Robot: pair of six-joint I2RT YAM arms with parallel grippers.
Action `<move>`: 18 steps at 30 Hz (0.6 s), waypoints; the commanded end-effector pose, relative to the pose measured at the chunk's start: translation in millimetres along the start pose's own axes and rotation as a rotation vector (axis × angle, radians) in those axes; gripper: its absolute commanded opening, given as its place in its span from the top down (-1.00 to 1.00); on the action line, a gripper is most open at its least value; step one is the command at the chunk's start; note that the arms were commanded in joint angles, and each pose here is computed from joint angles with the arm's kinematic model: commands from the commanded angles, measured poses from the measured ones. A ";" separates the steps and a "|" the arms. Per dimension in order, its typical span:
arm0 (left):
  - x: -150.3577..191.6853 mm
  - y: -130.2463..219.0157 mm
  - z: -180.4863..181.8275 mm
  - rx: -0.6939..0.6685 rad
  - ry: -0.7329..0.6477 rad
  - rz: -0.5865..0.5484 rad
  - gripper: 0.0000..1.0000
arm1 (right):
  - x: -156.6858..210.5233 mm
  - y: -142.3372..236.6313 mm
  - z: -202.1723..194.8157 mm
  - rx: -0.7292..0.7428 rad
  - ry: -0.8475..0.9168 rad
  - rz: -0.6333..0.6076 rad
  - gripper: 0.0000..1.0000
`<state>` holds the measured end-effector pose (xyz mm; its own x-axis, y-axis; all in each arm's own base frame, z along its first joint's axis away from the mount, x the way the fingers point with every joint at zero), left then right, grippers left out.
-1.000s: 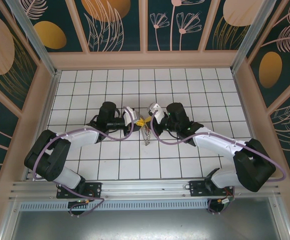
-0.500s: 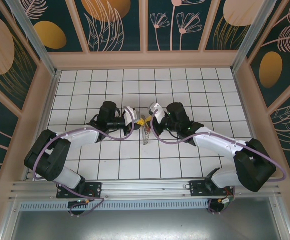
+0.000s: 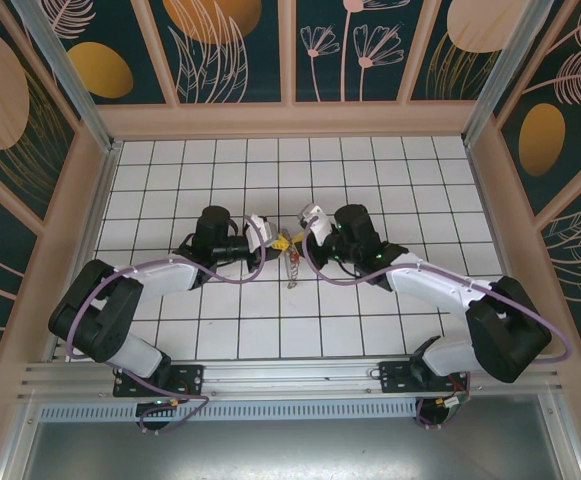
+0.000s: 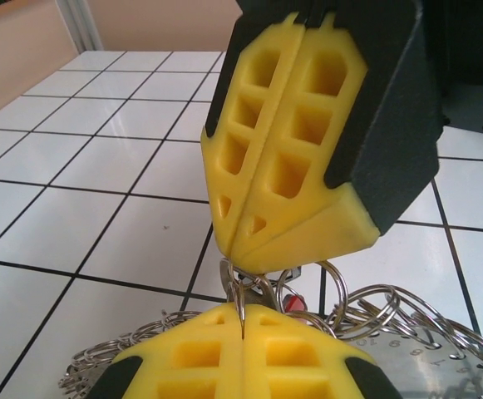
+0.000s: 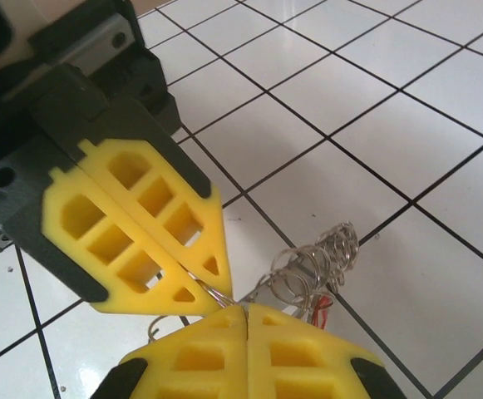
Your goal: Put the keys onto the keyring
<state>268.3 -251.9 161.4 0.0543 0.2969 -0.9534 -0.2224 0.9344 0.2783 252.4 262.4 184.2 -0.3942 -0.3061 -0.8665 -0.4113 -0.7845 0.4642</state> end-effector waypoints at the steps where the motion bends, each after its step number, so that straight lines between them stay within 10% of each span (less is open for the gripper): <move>1: -21.8 6.9 -6.5 0.038 -0.061 -0.098 1.00 | 12.6 -1.3 -18.9 0.061 -0.070 0.038 1.00; 18: -30.4 9.5 -9.9 0.056 -0.075 -0.157 1.00 | 20.3 2.7 -24.6 -0.110 -0.232 0.012 1.00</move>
<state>265.7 -251.9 167.2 0.0719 0.2531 -0.9648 -0.2185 0.9478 0.2324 256.1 252.8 179.3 -0.5020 -0.2226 -0.8357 -0.3166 -0.8519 0.4171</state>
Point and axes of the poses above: each hand's point on the last joint's axis, 136 mm out from that joint toward the fingers, its own y axis back along the fingers, its own z axis along the line the jaws close on, x = y × z, the point moved 5 cm from there along y, back along the fingers, and after that the axes turned 3 degrees about -y, right-handed, at the moved point
